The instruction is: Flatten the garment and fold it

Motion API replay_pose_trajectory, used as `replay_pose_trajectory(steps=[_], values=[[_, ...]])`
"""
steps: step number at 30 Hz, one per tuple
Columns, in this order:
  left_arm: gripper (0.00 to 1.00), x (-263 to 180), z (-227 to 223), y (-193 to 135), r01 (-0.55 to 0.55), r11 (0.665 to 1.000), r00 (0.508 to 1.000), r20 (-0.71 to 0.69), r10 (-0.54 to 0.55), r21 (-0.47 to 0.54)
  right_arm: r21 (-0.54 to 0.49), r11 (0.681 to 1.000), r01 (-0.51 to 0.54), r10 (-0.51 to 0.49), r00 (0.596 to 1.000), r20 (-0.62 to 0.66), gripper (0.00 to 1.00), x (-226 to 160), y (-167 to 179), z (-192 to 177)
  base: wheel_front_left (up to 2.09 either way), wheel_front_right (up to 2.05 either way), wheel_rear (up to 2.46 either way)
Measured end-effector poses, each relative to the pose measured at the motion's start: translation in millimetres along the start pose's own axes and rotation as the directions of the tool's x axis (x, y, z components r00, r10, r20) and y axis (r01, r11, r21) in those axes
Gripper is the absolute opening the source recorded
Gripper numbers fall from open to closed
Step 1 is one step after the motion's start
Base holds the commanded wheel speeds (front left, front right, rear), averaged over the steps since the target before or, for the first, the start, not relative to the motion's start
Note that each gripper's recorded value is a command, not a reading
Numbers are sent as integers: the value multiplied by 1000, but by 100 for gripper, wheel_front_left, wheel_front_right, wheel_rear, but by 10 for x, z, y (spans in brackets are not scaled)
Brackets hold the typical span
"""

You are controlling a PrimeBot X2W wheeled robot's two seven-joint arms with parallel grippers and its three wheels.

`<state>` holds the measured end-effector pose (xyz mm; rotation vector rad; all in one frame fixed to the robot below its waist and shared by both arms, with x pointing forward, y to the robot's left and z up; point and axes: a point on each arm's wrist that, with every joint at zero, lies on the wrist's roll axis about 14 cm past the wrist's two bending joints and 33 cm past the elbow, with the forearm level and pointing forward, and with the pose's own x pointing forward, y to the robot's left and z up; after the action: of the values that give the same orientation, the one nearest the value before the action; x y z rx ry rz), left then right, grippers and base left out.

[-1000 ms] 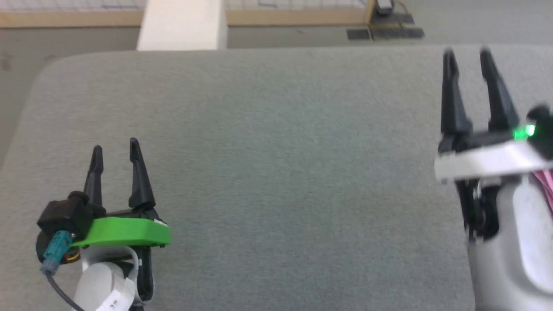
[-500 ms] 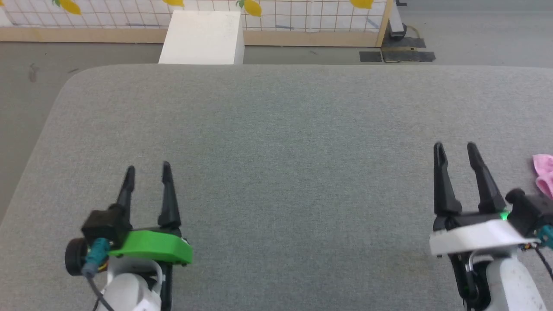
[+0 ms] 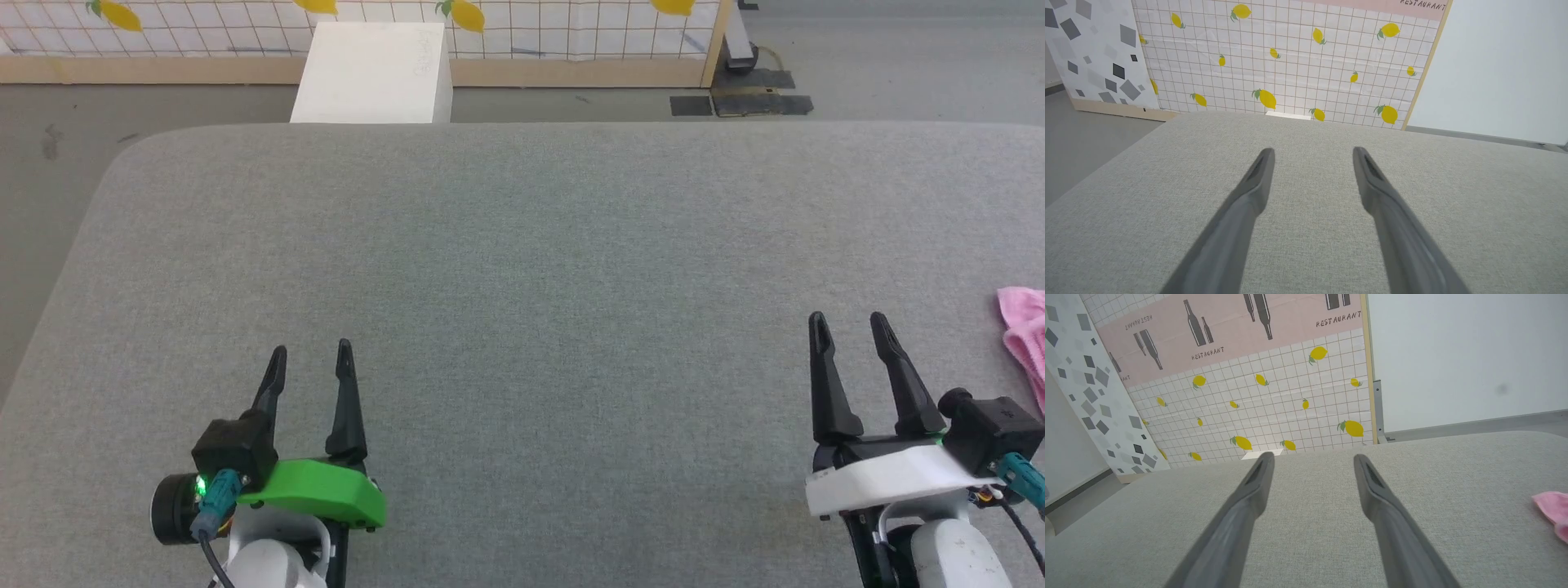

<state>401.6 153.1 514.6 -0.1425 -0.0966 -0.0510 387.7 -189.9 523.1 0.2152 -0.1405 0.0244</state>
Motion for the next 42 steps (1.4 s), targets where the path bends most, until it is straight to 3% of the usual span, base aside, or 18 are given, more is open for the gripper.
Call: replay_pose_trajectory(steps=[6,7,42], values=[[100,6,-16,-8,7,1000,1000,-4,-7,-3,4,1000,5,-5,1000,-2,100,-2,-14,-8,0,0,0],[0,7,-22,-7,8,1000,1000,-6,-8,-3,4,1000,5,-5,1000,-3,0,-2,-16,-12,0,0,0],[0,-16,78,27,3,999,1000,-16,-2,43,-52,998,-34,32,999,-33,0,9,88,27,0,0,0]])
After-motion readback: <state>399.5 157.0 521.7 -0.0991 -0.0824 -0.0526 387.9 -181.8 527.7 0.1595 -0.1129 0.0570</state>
